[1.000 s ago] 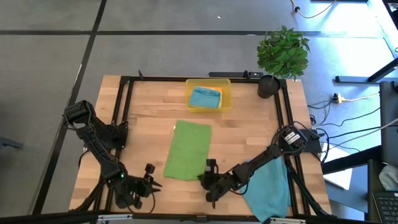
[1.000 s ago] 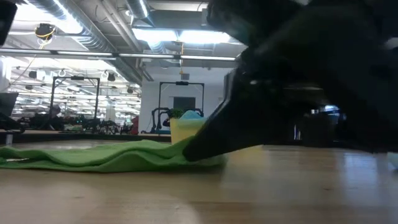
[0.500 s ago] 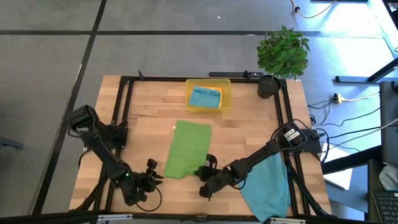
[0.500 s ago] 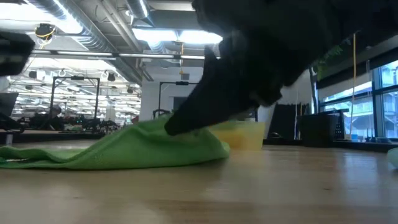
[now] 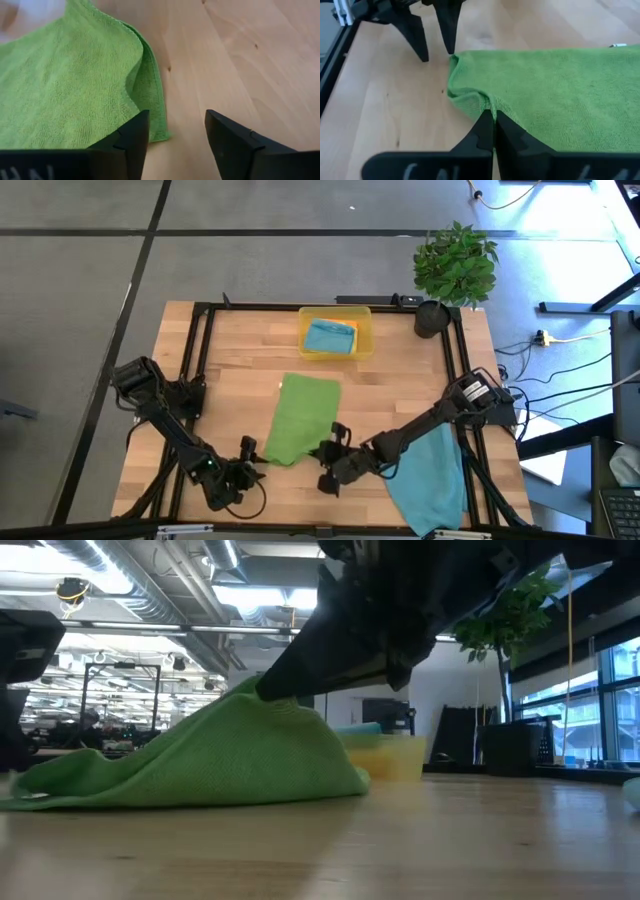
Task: Fold microfiber towels
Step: Fold the green microfiber cloth
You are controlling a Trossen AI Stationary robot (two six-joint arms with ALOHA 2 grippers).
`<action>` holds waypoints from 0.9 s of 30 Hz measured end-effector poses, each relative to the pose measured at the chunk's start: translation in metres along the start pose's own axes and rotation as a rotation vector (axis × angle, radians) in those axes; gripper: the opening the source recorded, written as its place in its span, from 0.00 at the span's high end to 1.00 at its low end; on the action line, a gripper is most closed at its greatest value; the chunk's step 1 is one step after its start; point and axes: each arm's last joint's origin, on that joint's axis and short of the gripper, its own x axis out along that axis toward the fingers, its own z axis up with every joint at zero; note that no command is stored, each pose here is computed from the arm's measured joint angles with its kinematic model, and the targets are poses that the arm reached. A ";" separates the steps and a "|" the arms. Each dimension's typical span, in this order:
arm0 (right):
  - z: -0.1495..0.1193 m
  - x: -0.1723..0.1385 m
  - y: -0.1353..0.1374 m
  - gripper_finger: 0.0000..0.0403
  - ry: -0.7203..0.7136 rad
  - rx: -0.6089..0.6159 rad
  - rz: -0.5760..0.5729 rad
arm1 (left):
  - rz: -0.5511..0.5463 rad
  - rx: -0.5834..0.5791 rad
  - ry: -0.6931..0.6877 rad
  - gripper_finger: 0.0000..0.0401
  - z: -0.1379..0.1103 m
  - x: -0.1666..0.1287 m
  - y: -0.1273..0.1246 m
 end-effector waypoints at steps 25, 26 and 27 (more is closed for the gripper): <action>0.014 0.011 -0.022 1.00 -0.016 0.111 -0.048 | 0.065 0.052 -0.009 0.47 0.005 -0.003 0.002; 0.016 0.010 -0.023 1.00 -0.016 0.112 -0.051 | 0.067 0.055 -0.006 0.47 0.005 -0.003 0.002; 0.017 0.010 -0.025 1.00 -0.019 0.116 -0.052 | 0.070 0.054 0.000 0.47 0.005 -0.003 0.003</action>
